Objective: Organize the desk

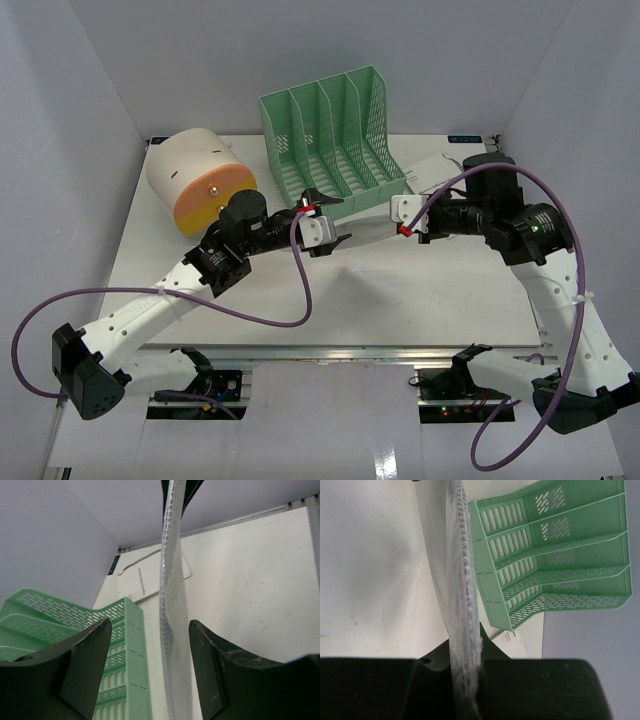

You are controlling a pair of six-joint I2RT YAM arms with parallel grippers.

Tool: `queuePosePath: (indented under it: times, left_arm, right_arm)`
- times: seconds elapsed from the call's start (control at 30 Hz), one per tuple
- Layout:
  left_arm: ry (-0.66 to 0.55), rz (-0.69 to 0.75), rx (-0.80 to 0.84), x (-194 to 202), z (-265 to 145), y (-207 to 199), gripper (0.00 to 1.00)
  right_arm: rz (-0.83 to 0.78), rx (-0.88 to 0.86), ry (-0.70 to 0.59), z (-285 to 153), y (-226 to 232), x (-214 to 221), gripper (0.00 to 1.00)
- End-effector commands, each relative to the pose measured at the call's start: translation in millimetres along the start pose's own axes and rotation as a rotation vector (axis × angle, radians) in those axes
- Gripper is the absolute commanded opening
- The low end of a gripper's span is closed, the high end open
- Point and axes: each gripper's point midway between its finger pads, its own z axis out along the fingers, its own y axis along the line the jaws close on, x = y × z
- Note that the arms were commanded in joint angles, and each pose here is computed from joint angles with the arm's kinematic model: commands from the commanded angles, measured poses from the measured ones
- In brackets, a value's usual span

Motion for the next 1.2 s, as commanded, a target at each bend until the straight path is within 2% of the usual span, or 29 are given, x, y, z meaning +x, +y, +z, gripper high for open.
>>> queuePosePath:
  times: [0.0,0.1,0.27,0.33,0.4,0.47,0.5,0.53,0.63,0.67,0.7,0.77,0.83,0.9,1.0,1.07,1.17]
  left_arm:
    - [-0.048,-0.059,0.074,-18,-1,-11,0.66]
    - [-0.031,-0.091,0.104,-11,5,-16,0.58]
    - [-0.008,-0.141,0.151,0,13,-26,0.36]
    - [0.006,-0.152,0.155,5,12,-29,0.25]
    - [0.02,-0.154,0.144,9,10,-29,0.08]
    - [0.026,-0.158,0.119,11,7,-28,0.0]
    - [0.026,-0.158,0.092,11,6,-24,0.0]
    - [0.018,-0.163,0.056,9,4,-18,0.0]
    - [0.017,-0.194,-0.124,8,-5,9,0.0]
    - [0.001,-0.211,-0.15,4,-8,13,0.0]
    - [-0.001,-0.234,-0.243,4,-13,27,0.0]
    - [0.013,-0.278,-0.47,11,-32,61,0.0]
    - [-0.019,-0.322,-0.616,11,-47,83,0.0]
    - [-0.06,-0.379,-0.739,13,-61,104,0.0]
    - [-0.116,-0.516,-0.904,17,-73,129,0.0]
    - [-0.202,-0.573,-1.005,13,-80,144,0.0]
    - [-0.287,-0.587,-1.118,4,-90,164,0.0]
  right_arm:
    - [-0.085,0.031,-0.1,-4,-15,-34,0.08]
    - [-0.09,0.011,-0.129,4,-8,-48,0.08]
    - [-0.085,-0.012,-0.152,16,-2,-64,0.08]
    - [-0.085,-0.011,-0.16,18,-2,-68,0.08]
    - [-0.078,-0.006,-0.156,20,-2,-67,0.08]
    - [-0.065,0.004,-0.146,23,-4,-65,0.08]
    - [-0.055,0.016,-0.141,25,-5,-63,0.1]
    - [-0.038,0.031,-0.131,26,-7,-61,0.22]
    - [0.016,0.142,-0.104,28,-24,-53,0.7]
    - [0.022,0.169,-0.082,27,-28,-49,0.83]
    - [0.048,0.254,-0.056,22,-41,-43,0.88]
    - [0.136,0.459,-0.057,3,-73,-40,0.9]
    - [0.243,0.621,-0.021,-24,-101,-23,0.9]
    - [0.346,0.716,-0.041,-48,-121,-10,0.9]
    - [0.511,0.768,-0.085,-70,-133,18,0.9]
    - [0.579,0.76,-0.093,-69,-129,33,0.9]
    - [0.654,0.727,-0.095,-56,-112,54,0.9]
